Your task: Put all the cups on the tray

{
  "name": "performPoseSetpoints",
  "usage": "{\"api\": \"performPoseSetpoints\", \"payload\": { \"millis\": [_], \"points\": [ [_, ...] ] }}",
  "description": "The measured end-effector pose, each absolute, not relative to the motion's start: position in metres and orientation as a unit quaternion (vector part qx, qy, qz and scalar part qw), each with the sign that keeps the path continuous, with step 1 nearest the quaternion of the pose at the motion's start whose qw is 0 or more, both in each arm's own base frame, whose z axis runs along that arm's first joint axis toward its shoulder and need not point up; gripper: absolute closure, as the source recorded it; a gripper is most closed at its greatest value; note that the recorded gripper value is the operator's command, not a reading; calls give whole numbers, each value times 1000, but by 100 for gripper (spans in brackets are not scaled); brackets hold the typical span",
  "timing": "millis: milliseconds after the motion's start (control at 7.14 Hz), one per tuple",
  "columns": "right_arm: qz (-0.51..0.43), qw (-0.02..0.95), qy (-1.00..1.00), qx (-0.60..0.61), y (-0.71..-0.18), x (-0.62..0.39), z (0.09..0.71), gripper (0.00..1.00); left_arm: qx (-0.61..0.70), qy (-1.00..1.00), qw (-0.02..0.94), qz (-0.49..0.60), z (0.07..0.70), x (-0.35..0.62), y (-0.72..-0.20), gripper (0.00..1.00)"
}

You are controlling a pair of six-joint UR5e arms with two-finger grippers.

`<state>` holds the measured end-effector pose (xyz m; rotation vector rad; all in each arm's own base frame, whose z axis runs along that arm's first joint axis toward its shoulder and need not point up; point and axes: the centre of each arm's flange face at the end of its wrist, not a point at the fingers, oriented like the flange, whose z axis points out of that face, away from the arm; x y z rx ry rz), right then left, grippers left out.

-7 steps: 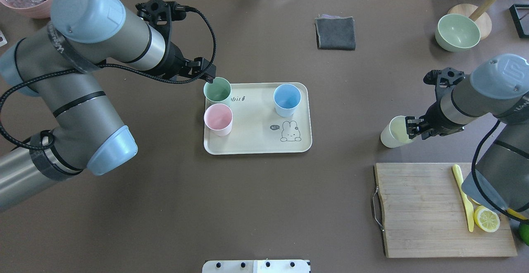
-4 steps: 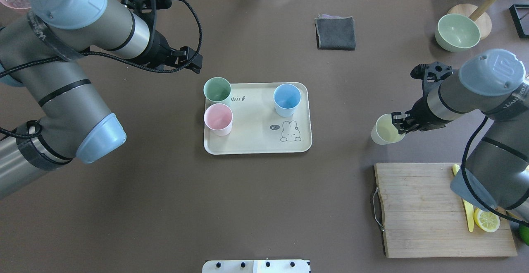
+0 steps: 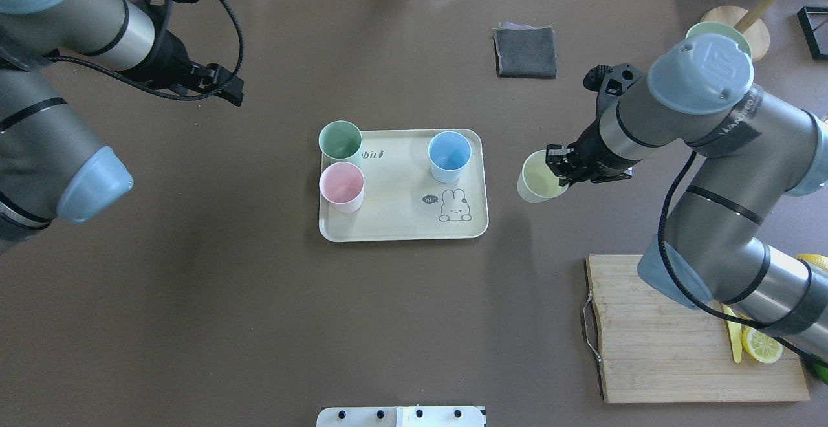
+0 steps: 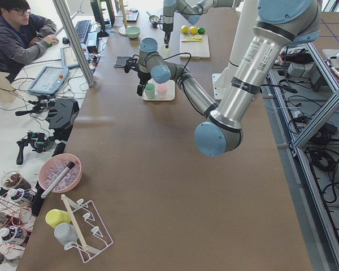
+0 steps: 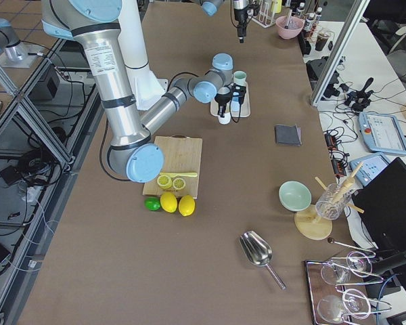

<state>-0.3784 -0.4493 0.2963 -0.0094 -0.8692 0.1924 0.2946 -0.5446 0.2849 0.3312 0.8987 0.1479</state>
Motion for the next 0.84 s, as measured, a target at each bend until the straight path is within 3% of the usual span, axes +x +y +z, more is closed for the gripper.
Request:
{"api": "performPoseSetpoints", "payload": {
  "millis": [561,701,841],
  "points": [
    [120,903,-412,-19,-441,-474,249,100,160,408,893,105,342,240,-567,2],
    [120,904,-409,-20,-441,-488,247,42,160,408,893,105,343,238,-567,2],
    [118,905,-407,-19,-441,-495,246,0,160,408,893,105,343,238,-567,2]
  ]
}}
